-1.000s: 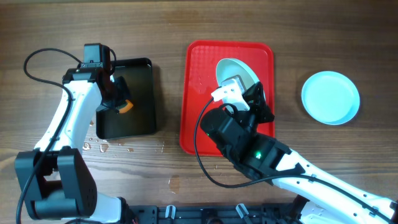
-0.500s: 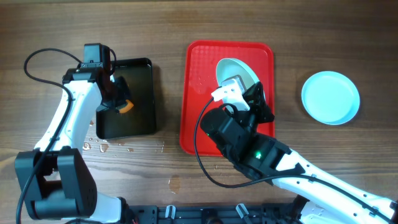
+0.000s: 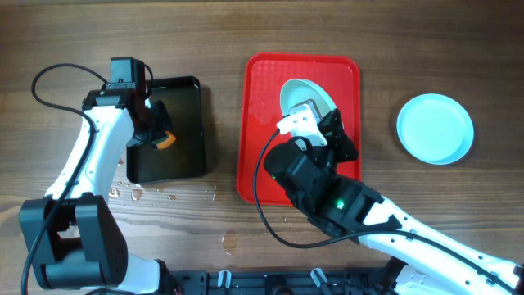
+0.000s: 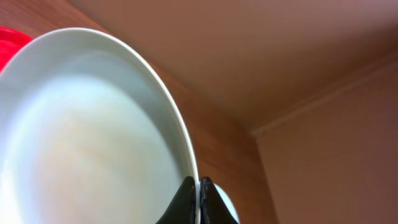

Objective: Clean dirty plates on tray and stack at the side

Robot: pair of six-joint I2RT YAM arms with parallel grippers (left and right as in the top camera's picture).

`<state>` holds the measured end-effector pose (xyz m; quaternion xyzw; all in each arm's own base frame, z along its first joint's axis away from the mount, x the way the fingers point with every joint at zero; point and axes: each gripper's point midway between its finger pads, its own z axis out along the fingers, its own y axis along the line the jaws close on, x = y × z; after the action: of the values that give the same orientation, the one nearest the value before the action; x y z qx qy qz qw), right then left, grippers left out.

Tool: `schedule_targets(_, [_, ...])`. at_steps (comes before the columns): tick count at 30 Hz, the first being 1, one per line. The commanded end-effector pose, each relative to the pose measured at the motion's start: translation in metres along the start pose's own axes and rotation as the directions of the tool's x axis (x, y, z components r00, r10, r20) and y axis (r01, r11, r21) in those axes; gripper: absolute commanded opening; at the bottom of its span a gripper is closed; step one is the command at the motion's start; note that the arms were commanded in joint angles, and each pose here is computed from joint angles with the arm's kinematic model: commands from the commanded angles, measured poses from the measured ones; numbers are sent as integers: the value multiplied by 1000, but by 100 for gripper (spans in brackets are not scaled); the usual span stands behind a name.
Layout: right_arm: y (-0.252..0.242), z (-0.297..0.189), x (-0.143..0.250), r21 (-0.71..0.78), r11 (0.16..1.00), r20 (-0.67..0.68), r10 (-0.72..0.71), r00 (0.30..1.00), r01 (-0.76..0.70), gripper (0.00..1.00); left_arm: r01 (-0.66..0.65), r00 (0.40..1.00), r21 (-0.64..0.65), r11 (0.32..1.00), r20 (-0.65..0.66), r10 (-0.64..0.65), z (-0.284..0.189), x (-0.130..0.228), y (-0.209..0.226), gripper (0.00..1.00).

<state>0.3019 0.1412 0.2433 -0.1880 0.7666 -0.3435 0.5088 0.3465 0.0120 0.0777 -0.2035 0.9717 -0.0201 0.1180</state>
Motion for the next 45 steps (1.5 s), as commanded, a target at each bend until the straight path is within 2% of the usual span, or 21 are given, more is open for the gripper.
schedule_targets(1, [4,2,2,-58,995,-7,79,997,-80,4,-17,1000,7,1000,-15,18,4,3,0,4])
schedule_targets(4, [12,4,8,-100,989,-32,106,994,-109,4,-17,1000,5,1000,-20,18,4,4,0,4])
schedule_targets(7, [18,14,25,-150,972,-112,163,980,-179,4,-17,999,29,999,-28,18,4,5,-4,4])
schedule_targets(8, [18,23,40,-157,950,-190,239,952,-270,4,-17,999,55,998,-35,19,4,6,-8,4])
schedule_targets(12, [13,49,71,-186,852,-379,398,835,-490,4,-46,998,78,996,-40,49,3,7,-12,4])
schedule_targets(14, [2,61,84,-177,775,-450,484,750,-606,4,-68,997,79,995,-42,72,3,8,-12,4])
schedule_targets(16, [-13,74,102,-136,665,-533,576,620,-734,4,-68,996,76,995,-46,72,3,9,-11,4])
schedule_targets(19, [-40,91,141,4,502,-617,682,393,-865,4,-67,996,80,995,-50,71,3,10,-12,4])
schedule_targets(20, [-52,97,158,72,441,-629,716,302,-895,4,-67,996,83,994,-51,71,3,10,-13,4])
schedule_targets(22, [-73,105,188,183,353,-621,765,170,-918,4,-67,996,83,994,-50,72,3,10,-13,4])
schedule_targets(26, [-101,113,241,348,242,-581,814,-6,-906,4,-74,996,87,993,-39,77,3,8,-14,4])
schedule_targets(28, [-107,115,264,416,222,-568,821,-61,-882,5,-105,994,95,990,-23,108,3,5,-17,4])
schedule_targets(32, [-103,118,294,498,233,-573,812,-115,-835,6,-140,990,103,985,-6,141,3,3,-22,4])
schedule_targets(33, [-102,119,301,517,247,-573,811,-117,-820,12,-154,988,104,983,-4,155,3,3,-23,4])
schedule_targets(35, [-101,119,313,550,275,-573,811,-117,-788,41,-201,979,106,974,0,202,3,5,-27,4])
schedule_targets(36, [-99,120,315,555,279,-576,809,-120,-784,48,-212,977,107,971,0,213,3,6,-28,4])
schedule_targets(38, [-97,123,312,540,265,-578,807,-123,-799,54,-241,970,107,965,0,242,3,8,-31,4])
schedule_targets(40, [-93,129,293,445,247,-616,782,-93,-861,54,-246,969,108,963,5,247,3,8,-33,6])
schedule_targets(43, [-87,129,231,113,188,-696,716,58,-976,56,-243,970,109,964,18,243,-4,4,-34,35])
schedule_targets(44, [-87,124,212,14,167,-700,705,109,-986,61,-242,970,110,964,21,241,-9,3,-33,51])
schedule_targets(45, [-88,119,198,-47,148,-699,702,138,-988,68,-241,970,111,964,25,240,-14,3,-33,84])
